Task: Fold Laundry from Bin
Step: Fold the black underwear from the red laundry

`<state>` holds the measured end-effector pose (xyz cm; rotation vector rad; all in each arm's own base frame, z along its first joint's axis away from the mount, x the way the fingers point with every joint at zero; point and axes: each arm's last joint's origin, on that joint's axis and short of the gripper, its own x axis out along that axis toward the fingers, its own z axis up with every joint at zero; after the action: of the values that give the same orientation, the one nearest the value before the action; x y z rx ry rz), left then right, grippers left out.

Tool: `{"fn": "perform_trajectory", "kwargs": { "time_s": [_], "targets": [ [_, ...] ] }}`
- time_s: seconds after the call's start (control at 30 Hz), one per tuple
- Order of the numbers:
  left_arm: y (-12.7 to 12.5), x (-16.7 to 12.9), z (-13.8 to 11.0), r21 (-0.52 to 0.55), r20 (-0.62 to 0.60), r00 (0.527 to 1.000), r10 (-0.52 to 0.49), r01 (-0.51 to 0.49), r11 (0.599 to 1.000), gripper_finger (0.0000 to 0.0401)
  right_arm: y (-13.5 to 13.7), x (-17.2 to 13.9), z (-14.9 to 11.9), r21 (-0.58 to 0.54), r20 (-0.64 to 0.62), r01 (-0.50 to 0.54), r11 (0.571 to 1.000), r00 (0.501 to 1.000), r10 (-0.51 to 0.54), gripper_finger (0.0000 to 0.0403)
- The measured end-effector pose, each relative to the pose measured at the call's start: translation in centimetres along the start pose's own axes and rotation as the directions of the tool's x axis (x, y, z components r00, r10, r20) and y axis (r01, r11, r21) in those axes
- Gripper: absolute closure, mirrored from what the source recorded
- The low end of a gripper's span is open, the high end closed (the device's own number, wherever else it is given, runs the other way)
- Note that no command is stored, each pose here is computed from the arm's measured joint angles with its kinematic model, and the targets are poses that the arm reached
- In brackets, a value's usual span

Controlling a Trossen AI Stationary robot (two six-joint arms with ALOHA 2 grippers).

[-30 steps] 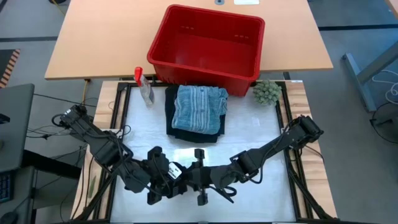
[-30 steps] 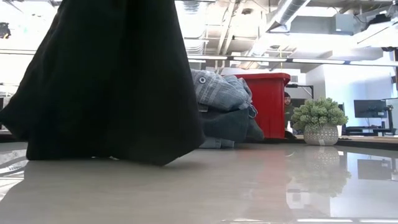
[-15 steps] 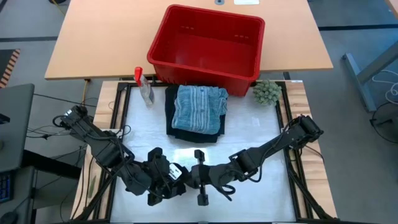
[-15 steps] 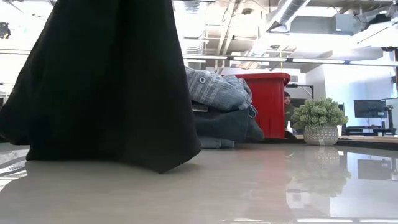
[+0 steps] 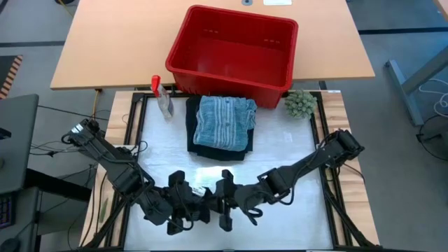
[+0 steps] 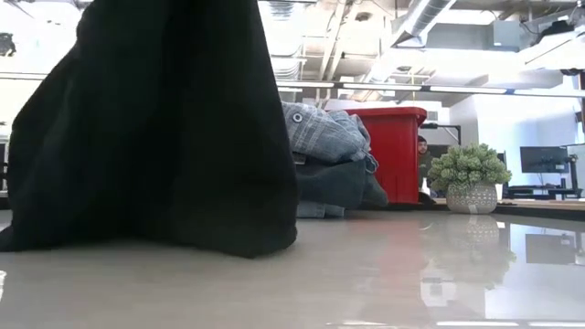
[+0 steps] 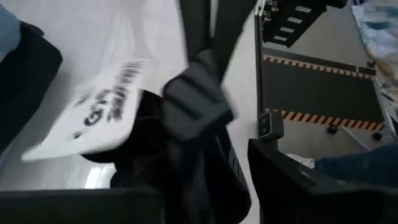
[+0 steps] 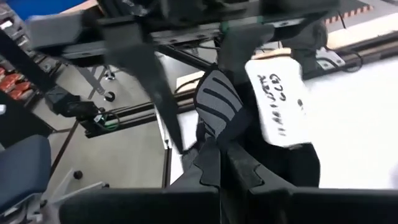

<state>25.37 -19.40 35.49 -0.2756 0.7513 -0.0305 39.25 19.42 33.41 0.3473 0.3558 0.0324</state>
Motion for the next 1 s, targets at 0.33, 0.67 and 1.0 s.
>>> {"fn": "perform_trajectory", "kwargs": {
  "time_s": [0.33, 0.67, 1.0],
  "targets": [
    [0.2, 0.6, -0.2, -0.006, 0.017, 1.000, 0.015, -0.015, 1.000, 0.0239, -0.3, 0.4, -0.1, 0.015, 0.023, 0.002, 1.000, 1.000, -0.003, 0.0379],
    [0.0, 2.4, -0.6, 0.009, 0.002, 0.998, 0.067, -0.067, 0.998, 0.0244, -0.1, 0.3, 0.3, 0.064, 0.065, -0.021, 0.998, 0.998, 0.017, 0.0379],
    [0.2, 1.5, -0.8, 0.027, 0.014, 0.995, 0.101, -0.102, 0.994, 0.0391, -0.4, 0.3, -0.3, 0.041, 0.000, 0.003, 0.999, 1.000, -0.003, 0.0344]
  ]
}}
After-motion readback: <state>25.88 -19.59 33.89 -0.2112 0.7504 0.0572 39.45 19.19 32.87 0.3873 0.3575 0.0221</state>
